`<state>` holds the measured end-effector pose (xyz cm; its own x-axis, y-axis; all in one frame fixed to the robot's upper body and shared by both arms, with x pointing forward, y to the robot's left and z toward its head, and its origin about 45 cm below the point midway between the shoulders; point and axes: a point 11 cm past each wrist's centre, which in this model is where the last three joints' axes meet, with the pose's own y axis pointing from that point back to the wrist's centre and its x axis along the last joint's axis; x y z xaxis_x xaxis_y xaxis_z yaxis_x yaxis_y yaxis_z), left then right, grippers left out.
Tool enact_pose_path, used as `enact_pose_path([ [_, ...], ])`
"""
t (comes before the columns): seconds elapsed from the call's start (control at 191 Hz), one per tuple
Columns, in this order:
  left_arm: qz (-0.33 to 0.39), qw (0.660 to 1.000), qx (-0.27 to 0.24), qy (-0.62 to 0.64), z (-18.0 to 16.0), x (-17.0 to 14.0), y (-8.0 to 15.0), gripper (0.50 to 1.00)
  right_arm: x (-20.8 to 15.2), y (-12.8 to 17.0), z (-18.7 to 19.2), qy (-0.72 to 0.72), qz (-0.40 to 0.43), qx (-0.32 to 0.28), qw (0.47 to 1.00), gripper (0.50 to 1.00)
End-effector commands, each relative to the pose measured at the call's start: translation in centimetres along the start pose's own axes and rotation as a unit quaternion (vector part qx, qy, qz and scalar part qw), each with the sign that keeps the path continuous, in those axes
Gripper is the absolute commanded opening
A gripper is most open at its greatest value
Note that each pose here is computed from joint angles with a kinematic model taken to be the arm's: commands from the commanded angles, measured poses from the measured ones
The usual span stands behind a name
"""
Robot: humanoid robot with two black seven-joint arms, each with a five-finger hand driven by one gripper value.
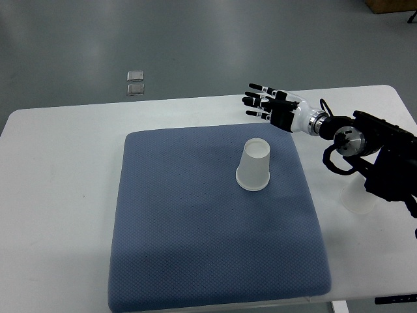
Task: Stack paper cups
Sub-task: 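Move the right hand outward toward the loose white paper cup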
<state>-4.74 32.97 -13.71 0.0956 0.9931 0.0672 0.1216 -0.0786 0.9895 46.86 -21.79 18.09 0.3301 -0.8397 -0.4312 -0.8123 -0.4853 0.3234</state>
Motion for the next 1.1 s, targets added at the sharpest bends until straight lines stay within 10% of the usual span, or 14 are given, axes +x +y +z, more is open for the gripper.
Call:
enact_pose_path([
  [0.0,0.001,1.000,0.000,0.000,0.0,0.1,0.0,1.000,-0.1,0.0,0.0,0.000,-0.001,0.000,1.000,0.936],
  [1.096,0.005,1.000,0.001,-0.001,-0.1,0.3,0.0,1.000,0.5,1.3,-3.3,0.007,-0.047,0.030,0.998,0.934],
])
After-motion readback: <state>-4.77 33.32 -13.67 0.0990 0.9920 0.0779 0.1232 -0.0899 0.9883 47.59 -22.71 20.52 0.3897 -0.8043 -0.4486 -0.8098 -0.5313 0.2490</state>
